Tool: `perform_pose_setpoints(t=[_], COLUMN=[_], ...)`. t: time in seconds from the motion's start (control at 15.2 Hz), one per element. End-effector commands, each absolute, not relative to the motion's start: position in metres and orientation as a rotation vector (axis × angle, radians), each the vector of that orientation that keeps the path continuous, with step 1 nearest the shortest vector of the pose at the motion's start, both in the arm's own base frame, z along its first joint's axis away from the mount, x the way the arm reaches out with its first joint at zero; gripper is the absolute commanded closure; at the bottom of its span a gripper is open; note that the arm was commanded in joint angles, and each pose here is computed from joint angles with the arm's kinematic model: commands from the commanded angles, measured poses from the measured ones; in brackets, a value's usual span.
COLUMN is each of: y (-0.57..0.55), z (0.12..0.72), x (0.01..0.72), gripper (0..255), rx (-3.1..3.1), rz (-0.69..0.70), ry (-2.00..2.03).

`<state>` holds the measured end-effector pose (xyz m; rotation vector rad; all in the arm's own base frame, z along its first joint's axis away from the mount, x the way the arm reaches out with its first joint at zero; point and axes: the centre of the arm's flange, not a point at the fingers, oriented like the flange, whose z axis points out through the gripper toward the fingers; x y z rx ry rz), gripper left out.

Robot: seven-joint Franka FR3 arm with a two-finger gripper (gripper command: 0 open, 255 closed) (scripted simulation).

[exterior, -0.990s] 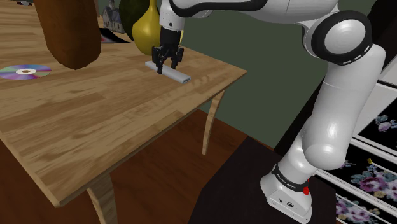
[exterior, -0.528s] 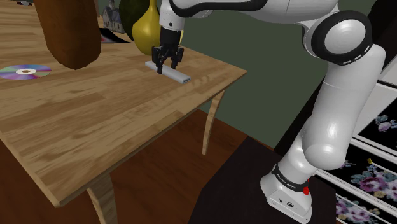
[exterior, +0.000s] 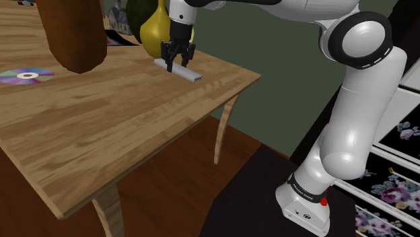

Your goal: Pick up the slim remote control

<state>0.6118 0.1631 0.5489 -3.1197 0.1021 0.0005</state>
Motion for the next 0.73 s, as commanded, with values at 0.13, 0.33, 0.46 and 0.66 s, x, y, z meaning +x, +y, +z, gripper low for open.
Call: perform_pose_setpoints(t=[0.13, 0.33, 0.46, 0.66], y=[0.163, 0.163, 0.163, 0.163], z=[0.57, 0.585, 0.596, 0.602], x=[0.611, 0.611, 0.611, 0.611], gripper=[255, 255, 255, 255], rx=[-3.12, -3.12, -3.12, -3.12], rz=[0.001, 0.001, 0.001, 0.001], ry=[0.102, 0.102, 0.102, 0.102])
